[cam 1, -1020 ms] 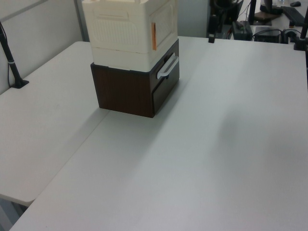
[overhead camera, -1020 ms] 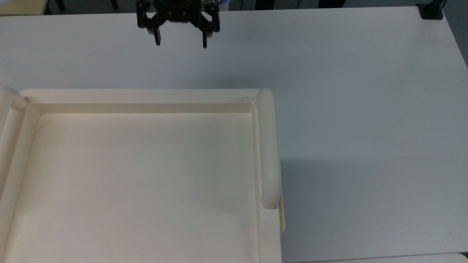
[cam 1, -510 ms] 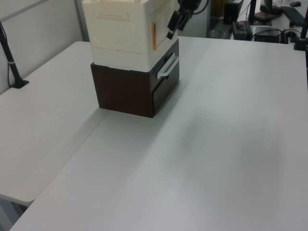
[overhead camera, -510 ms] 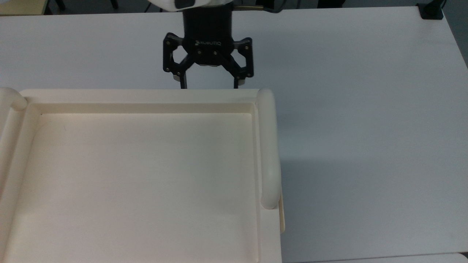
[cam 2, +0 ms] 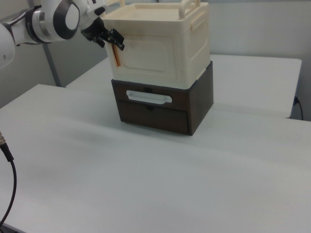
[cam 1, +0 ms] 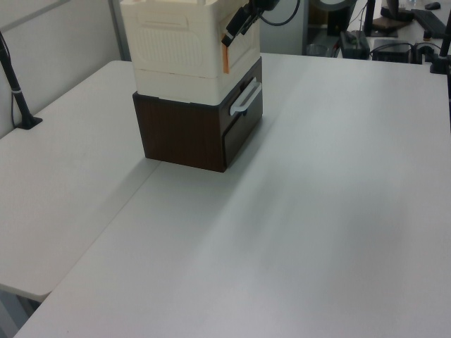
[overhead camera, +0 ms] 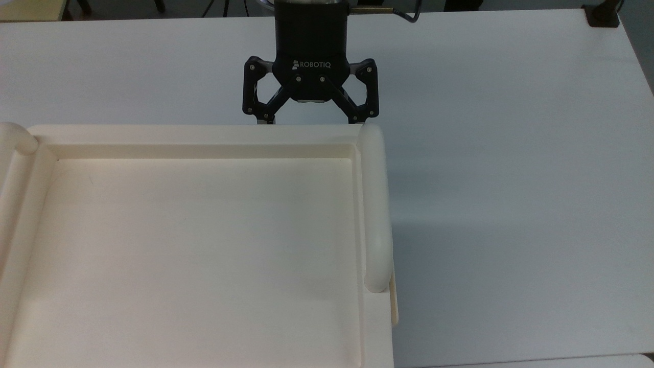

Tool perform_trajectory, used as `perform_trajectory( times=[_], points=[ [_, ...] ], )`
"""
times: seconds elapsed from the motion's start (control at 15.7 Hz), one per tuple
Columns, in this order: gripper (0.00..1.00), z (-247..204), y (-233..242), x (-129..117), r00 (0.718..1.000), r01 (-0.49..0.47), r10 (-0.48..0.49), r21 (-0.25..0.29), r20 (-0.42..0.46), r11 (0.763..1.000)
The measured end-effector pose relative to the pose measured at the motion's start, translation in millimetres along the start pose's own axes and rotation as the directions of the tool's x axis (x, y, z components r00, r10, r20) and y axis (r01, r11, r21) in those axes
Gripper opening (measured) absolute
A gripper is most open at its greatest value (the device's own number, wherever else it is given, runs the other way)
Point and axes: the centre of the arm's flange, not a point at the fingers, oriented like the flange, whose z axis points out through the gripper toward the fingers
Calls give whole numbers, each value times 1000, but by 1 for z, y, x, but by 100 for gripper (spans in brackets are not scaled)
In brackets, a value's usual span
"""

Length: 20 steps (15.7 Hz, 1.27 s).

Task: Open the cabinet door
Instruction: 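Hook the door edge with the gripper and pull it slightly open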

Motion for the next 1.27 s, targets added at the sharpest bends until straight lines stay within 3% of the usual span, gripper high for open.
perform_trajectory(
  times=[0.32, 0.51, 0.57, 0.64, 0.76, 0.89, 0.96, 1.27],
  points=[
    [92, 16, -3, -1, 999, 23, -23, -10, -26, 1000],
    [60, 14, -11, -2, 999, 36, -36, -4, -28, 999],
    [54, 14, -12, -2, 999, 37, -37, -4, -28, 999],
    [54, 14, -12, -2, 999, 37, -37, -4, -28, 999],
    [40, 14, -12, -2, 999, 38, -38, -5, -27, 999],
    [37, 14, -10, -2, 999, 37, -37, -7, -26, 999],
    [29, 14, -9, -3, 999, 37, -37, -10, -24, 999],
    [18, 6, -13, -8, 998, 42, -41, -19, 42, 999]
  ],
)
